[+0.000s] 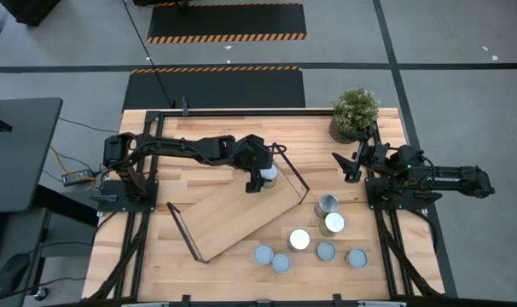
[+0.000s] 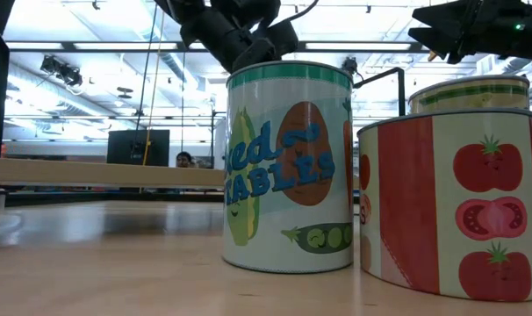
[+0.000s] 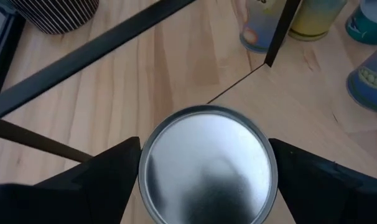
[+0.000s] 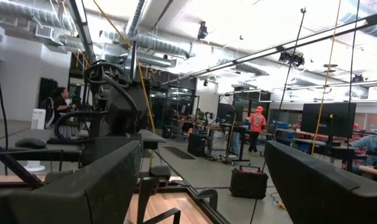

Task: Pick and place cans onto a shelf
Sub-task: Put the top left big can on the shelf, then put the bottom left big can on the shelf

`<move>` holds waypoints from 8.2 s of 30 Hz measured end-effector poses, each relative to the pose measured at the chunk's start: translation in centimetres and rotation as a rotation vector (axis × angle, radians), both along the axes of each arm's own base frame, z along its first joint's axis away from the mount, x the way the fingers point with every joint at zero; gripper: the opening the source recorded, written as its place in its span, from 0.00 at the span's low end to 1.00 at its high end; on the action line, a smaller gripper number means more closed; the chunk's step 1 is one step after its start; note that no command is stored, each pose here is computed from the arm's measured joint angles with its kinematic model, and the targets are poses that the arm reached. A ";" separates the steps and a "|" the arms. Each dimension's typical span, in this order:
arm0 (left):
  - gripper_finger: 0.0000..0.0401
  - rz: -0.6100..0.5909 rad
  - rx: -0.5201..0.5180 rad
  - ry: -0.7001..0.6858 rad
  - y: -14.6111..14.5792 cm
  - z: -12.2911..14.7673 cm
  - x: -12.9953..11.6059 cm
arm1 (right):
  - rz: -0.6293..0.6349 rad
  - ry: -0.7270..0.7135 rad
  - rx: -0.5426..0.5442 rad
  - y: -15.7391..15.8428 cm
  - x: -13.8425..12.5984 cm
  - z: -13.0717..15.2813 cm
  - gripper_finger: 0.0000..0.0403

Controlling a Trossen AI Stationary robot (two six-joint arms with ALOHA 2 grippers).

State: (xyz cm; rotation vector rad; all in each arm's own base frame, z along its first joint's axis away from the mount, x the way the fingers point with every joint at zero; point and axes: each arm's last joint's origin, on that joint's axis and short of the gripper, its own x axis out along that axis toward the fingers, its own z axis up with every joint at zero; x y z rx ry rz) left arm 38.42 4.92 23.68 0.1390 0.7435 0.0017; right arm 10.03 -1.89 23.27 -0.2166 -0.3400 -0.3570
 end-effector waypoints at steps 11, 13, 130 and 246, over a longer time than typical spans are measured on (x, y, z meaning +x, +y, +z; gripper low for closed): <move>0.88 -0.005 -0.001 -0.059 -0.5 1.4 -0.2 | -0.002 0.000 0.001 0.0 0.0 0.0 0.87; 0.88 -0.011 0.001 -0.077 -0.7 1.7 -0.2 | -0.002 0.000 0.001 0.0 0.0 0.0 0.87; 0.52 0.246 0.095 -0.012 -10.5 -4.3 2.8 | 0.084 0.109 -0.022 -0.1 3.2 0.8 0.87; 0.89 -0.228 0.072 0.202 -19.5 -4.0 8.2 | 0.093 0.110 -0.026 -0.2 3.9 0.6 0.87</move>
